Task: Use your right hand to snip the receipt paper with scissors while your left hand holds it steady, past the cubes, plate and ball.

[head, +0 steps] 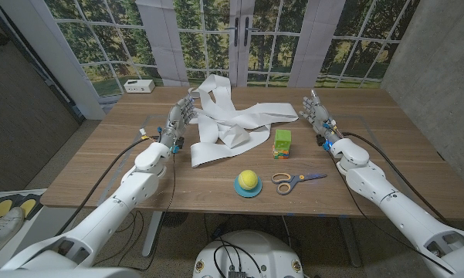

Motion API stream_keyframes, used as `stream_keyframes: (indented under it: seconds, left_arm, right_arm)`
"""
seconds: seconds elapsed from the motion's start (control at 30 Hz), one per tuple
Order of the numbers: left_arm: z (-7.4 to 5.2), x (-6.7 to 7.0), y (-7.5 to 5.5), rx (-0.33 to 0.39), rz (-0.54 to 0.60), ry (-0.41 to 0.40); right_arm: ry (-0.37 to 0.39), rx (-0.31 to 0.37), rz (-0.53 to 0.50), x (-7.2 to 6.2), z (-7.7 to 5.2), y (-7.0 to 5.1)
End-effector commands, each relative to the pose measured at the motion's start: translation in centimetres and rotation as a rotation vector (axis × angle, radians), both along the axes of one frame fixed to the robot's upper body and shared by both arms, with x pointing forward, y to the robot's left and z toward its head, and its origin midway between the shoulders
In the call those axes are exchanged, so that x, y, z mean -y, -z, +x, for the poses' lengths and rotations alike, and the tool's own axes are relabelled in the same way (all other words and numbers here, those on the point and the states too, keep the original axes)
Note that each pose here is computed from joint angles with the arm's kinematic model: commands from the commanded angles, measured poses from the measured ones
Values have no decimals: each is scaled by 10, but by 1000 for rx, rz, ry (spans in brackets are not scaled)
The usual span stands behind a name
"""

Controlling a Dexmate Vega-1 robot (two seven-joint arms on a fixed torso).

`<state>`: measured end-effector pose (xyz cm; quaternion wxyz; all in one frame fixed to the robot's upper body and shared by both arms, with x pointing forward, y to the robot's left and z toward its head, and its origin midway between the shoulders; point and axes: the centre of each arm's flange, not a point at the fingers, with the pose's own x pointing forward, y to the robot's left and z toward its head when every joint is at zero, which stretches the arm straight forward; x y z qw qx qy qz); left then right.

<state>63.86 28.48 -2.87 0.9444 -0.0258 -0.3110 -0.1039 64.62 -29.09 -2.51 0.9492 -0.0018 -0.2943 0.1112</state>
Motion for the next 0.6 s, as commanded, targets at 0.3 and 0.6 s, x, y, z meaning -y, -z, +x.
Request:
stream_keyframes:
  seconds: [0.3, 0.6]
  left_arm:
    - [-20, -16, 3, 27, 5, -30]
    - [-32, -19, 4, 0, 37, -53]
  right_arm:
    - [75, 59, -110, 2, -17, -9]
    - [102, 86, -129, 9, -32, -1]
